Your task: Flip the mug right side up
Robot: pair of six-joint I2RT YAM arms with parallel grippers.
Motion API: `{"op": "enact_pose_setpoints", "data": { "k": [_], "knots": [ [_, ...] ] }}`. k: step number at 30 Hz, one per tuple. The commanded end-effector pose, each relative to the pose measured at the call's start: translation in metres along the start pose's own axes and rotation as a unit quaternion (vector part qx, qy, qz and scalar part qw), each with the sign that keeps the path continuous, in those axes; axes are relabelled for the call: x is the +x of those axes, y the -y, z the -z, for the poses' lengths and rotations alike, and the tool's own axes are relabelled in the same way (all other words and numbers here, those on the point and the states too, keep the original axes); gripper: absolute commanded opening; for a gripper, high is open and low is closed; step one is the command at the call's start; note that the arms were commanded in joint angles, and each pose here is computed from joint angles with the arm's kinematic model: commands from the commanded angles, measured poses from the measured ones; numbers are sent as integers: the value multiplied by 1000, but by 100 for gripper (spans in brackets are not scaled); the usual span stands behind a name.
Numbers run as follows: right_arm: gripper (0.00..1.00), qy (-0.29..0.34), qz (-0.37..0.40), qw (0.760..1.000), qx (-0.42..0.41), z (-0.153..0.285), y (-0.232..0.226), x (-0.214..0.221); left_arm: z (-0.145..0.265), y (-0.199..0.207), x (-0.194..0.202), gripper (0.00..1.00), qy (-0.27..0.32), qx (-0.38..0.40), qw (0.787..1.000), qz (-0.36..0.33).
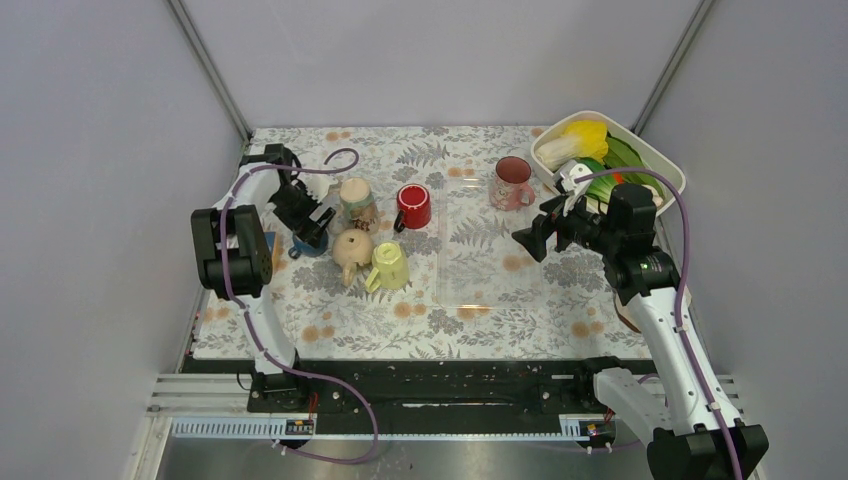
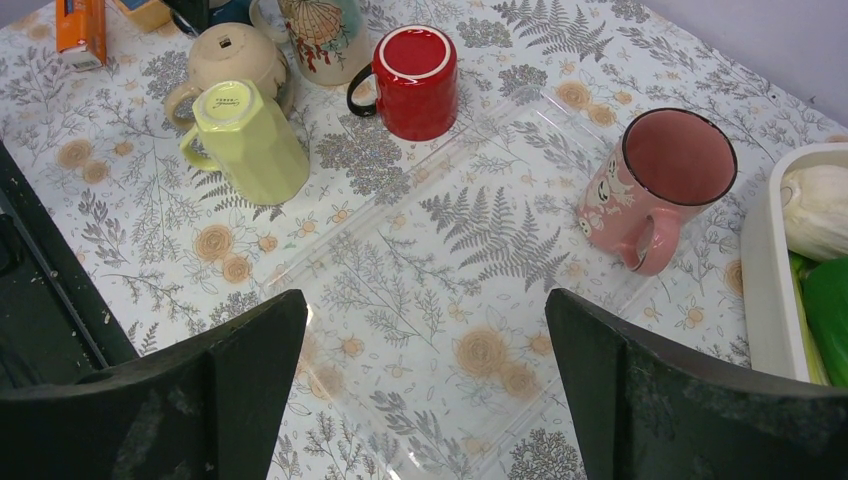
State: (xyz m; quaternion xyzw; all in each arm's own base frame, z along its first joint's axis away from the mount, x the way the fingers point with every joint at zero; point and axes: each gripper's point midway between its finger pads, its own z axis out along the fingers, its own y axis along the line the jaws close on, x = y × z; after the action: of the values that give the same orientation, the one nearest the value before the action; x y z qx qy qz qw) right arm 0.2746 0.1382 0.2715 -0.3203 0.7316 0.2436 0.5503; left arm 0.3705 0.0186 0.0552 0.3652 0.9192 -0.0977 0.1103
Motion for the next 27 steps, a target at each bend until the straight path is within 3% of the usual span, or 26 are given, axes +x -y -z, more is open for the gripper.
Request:
{"op": "enact_pose_setpoints", "data": {
  "k": [1,5,8,14,21,24,27],
  "knots": [
    [99,23,20,1000,4,1,2,-13,-11,-6,5,99,-7,-11,1000,-2],
    [99,24,20,1000,5,1,2,-13,-18,-4,8,99,-9,-9,1000,4],
    [99,23,20,1000,6,1,2,-13,-23,-3,10,91,-14,-3,1000,9],
    [97,24,21,999,7,2,2,-13,-26,2,14,61,-15,5,1000,13],
    [96,27,22,999,7,3,2,-15,-4,4,9,13,8,-3,1000,16],
    [96,29,21,999,7,3,1,-17,15,2,5,0,24,-13,999,19],
    [96,33,19,999,6,4,0,-19,40,0,1,0,46,-25,998,25]
  ]
}}
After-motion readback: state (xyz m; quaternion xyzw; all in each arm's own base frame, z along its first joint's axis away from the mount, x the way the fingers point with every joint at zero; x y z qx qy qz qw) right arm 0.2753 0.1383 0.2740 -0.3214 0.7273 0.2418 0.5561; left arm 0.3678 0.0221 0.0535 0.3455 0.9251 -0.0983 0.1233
